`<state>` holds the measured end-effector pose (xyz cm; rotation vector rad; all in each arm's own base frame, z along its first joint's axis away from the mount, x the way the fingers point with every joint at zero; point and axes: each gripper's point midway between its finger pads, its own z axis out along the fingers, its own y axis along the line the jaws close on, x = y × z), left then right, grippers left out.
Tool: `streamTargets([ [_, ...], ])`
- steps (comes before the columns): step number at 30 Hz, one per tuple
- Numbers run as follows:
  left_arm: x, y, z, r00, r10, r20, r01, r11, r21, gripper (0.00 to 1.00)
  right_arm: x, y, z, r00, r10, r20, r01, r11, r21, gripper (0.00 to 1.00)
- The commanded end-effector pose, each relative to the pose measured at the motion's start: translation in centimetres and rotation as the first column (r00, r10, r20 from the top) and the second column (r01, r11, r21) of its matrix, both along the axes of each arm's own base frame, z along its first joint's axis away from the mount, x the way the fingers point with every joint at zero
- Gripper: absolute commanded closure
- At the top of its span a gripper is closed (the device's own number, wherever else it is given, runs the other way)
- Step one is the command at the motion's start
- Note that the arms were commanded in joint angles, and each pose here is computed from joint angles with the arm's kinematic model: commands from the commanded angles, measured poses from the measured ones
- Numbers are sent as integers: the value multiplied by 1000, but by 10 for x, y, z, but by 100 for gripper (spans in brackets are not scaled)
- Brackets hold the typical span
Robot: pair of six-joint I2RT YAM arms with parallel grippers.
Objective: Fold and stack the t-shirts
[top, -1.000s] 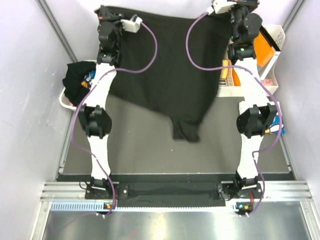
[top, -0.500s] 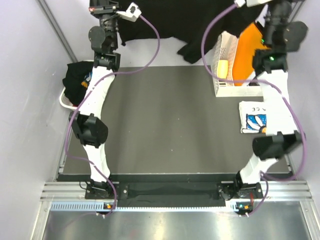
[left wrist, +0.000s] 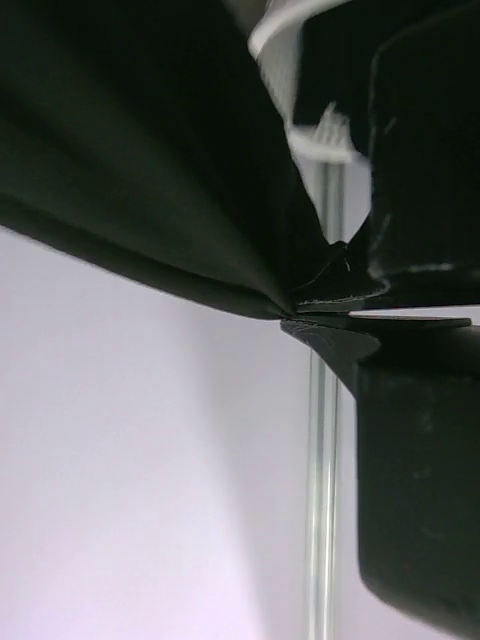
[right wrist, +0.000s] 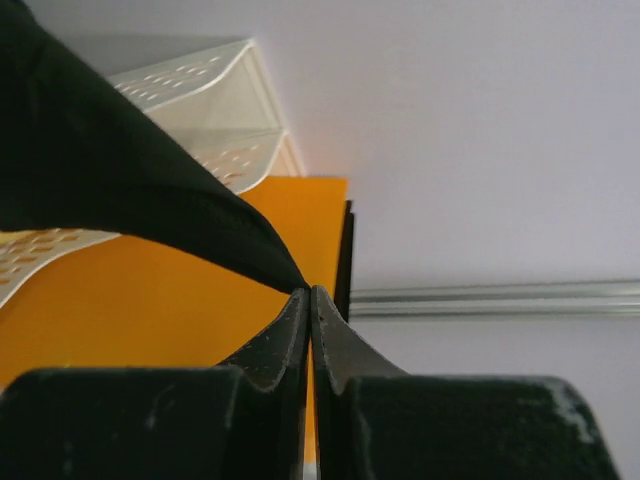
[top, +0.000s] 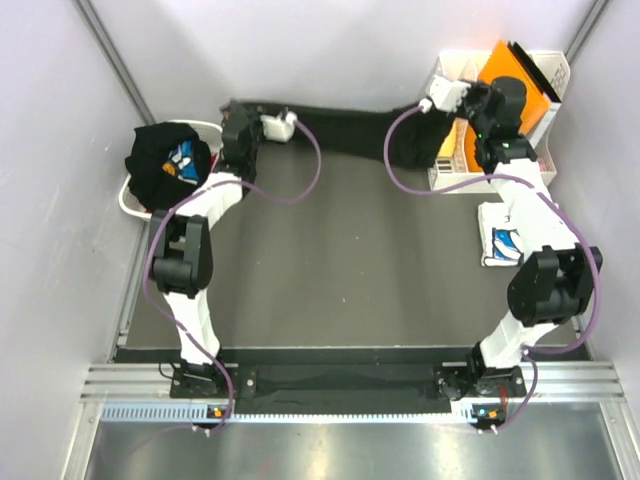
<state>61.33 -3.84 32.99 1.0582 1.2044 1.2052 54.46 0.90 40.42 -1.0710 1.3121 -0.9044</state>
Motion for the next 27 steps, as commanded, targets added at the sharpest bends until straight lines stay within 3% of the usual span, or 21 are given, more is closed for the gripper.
streamTargets([
  [1,-61,-4,32,992,-109,-56,106,993,-53,100,-60,-1,31,998,43,-43,-44,999,-14,100],
  [3,-89,-13,16,968,-190,-162,181,981,-74,100,-79,1,8,986,68,-154,-77,996,-48,100],
  [4,-103,-22,-18,917,-250,-310,235,968,-88,100,-86,2,0,978,77,-196,-89,995,-54,100],
  [5,-115,-27,-31,888,-277,-368,256,961,-105,100,-93,6,-6,967,98,-235,-114,992,-53,100],
  [6,-131,-28,-39,867,-298,-399,272,955,-122,100,-108,7,-30,931,108,-347,-131,990,-44,100],
  [8,-156,-33,-72,783,-335,-524,301,941,-153,100,-126,12,-54,879,139,-456,-169,985,-26,100],
  [9,-167,-33,-81,759,-342,-555,301,939,-167,100,-143,13,-81,818,142,-558,-182,983,-17,100],
  [10,-185,-33,-103,688,-343,-639,291,938,-190,100,-152,14,-95,787,144,-600,-190,982,-14,100],
  [14,-220,-34,-140,562,-348,-750,279,934,-225,100,-201,28,-177,594,151,-790,-233,973,10,100],
  [17,-248,-31,-165,461,-331,-823,267,937,-227,100,-235,37,-213,475,166,-864,-251,967,48,100],
  [20,-264,-32,-173,404,-332,-853,277,932,-232,100,-264,40,-242,360,147,-921,-273,961,46,100],
  [24,-285,-28,-187,306,-316,-898,286,930,-230,100,-277,38,-249,287,125,-950,-298,954,36,100],
  [26,-290,-30,-186,272,-320,-908,307,923,-234,100,-273,37,-241,286,116,-951,-315,949,21,100],
  [27,-291,-30,-187,256,-322,-911,306,921,-239,100,-280,35,-244,233,104,-967,-322,946,24,100],
])
